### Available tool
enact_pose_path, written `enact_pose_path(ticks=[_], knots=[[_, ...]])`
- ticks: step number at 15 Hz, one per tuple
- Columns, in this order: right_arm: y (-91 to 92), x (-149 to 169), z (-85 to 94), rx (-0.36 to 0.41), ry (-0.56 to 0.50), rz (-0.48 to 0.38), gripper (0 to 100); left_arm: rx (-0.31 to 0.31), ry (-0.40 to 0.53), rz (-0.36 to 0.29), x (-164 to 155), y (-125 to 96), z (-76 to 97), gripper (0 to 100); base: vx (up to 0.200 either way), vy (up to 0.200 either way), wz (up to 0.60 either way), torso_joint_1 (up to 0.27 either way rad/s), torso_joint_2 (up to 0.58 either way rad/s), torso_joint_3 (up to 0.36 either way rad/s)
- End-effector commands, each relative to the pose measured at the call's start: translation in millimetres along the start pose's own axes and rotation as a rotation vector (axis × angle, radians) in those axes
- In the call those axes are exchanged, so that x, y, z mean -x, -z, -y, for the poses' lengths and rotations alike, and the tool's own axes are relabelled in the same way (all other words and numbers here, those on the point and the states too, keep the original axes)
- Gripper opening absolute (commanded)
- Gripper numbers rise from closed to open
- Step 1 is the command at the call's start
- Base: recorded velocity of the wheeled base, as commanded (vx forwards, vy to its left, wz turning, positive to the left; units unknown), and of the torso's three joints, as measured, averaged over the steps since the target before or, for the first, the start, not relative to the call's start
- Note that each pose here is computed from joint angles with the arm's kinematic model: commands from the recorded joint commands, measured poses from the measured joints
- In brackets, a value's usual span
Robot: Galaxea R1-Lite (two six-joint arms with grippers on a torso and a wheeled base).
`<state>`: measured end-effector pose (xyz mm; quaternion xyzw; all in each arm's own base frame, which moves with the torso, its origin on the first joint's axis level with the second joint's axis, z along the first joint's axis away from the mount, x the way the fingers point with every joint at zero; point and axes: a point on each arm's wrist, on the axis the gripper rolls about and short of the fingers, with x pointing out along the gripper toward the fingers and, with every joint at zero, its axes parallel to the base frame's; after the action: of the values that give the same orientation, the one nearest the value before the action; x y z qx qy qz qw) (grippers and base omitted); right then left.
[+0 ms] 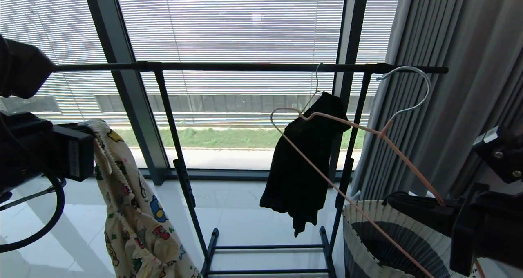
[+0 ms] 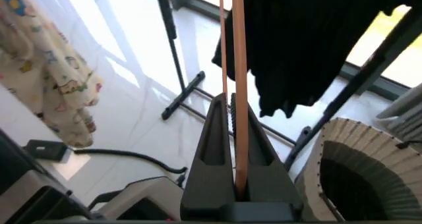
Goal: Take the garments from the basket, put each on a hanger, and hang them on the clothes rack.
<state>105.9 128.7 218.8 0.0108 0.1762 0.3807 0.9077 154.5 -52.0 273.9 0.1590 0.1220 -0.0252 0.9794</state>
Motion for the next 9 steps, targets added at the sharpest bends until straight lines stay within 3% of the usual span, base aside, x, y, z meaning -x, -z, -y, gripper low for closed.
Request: enact_pose_path(ticks=[1, 2, 4, 9], knots=[[7.3, -3.9, -24.2, 0.006, -0.129, -0.05, 0, 0.066, -0.033, -0.049, -47.8, -13.6, 14.7, 0, 0.0, 0.0, 0.0, 0.0, 0.0, 0.0], [9.9, -4.7, -32.7, 0.016, -0.172, -0.068, 0, 0.12, -0.037, -0.04, -59.0, -23.7, 18.6, 0, 0.0, 0.0, 0.0, 0.0, 0.0, 0.0], [13.2, -8.2, -45.3, 0.04, -0.228, -0.095, 0, 0.157, -0.042, -0.044, -76.8, -33.1, 24.1, 0, 0.0, 0.0, 0.0, 0.0, 0.0, 0.0], [14.0, -33.2, -69.5, 0.064, -0.293, -0.109, 0, 0.114, -0.038, -0.159, -86.7, -43.9, 25.7, 0, 0.0, 0.0, 0.0, 0.0, 0.0, 0.0]])
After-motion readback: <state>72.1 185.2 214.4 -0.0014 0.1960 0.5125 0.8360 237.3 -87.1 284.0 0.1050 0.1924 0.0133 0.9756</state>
